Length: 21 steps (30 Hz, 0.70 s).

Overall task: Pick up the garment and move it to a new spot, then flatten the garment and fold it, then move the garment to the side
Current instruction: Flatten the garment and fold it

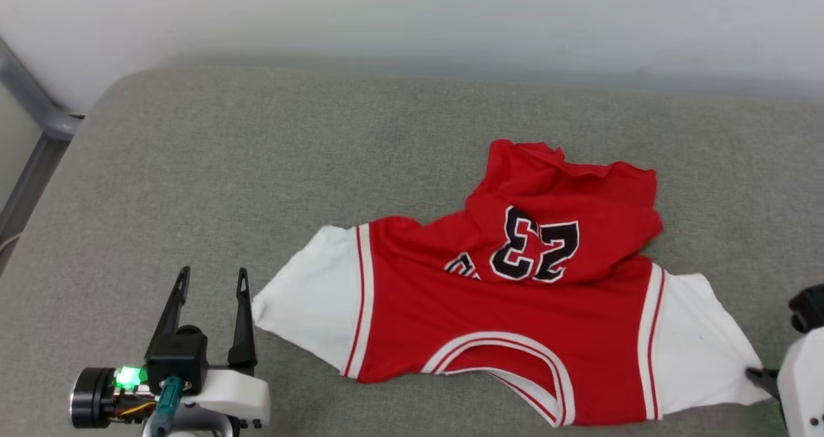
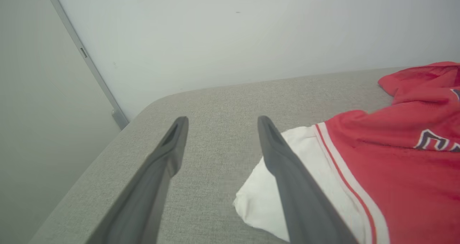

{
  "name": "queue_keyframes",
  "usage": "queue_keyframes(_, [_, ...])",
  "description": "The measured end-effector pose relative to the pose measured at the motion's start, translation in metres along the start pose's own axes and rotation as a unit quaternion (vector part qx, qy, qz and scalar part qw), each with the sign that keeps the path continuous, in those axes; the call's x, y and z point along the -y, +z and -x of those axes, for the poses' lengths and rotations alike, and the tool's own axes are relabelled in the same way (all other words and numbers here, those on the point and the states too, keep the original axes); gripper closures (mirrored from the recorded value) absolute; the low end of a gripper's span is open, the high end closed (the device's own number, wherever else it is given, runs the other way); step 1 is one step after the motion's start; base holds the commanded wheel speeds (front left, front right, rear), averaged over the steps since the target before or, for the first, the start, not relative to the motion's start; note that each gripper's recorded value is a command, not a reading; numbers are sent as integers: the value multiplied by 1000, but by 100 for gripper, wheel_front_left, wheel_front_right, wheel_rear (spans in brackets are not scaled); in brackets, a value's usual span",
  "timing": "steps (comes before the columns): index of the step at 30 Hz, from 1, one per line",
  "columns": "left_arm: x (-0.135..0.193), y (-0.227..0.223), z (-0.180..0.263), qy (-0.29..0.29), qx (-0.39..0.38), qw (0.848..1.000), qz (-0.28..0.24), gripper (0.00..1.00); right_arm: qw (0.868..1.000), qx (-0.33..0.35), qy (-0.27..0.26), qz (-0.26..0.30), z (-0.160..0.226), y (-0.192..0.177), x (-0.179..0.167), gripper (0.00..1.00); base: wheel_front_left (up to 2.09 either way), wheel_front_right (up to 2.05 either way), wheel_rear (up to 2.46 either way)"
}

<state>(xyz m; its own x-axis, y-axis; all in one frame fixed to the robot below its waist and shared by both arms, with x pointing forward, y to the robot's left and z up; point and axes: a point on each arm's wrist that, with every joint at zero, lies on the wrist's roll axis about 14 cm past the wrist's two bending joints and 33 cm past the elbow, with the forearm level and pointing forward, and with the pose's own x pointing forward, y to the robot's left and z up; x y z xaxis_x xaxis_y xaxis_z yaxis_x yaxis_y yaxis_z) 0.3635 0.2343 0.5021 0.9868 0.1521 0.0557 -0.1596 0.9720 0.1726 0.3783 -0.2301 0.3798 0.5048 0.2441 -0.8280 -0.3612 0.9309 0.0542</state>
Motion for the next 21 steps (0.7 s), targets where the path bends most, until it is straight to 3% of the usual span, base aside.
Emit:
queue_keyframes(11, [10, 1, 1, -19, 5, 1000, 1, 0, 996, -18, -59, -68, 34, -54, 46, 100, 0, 0, 0])
queue_keyframes(12, [10, 0, 0, -20, 5, 1000, 1, 0, 995, -15, -61, -72, 33, -56, 46, 77, 0, 0, 0])
queue_keyframes(13, [11, 0, 0, -21, 4, 1000, 0, 0, 995, -8, -62, -78, 32, -56, 46, 6, 0, 0, 0])
queue_keyframes(14, [11, 0, 0, -23, 4, 1000, 0, 0, 995, 0, -64, -80, 31, -55, 46, 0, 0, 0, 0])
queue_keyframes(17, [11, 0, 0, -24, 5, 1000, 0, 0, 995, 35, -73, -65, 31, -45, 47, 0, 0, 0, 0])
queue_keyframes(21, [8, 6, 0, -27, 14, 1000, -1, 0, 985, 135, -100, -33, 44, -7, 55, 0, 0, 0, 0])
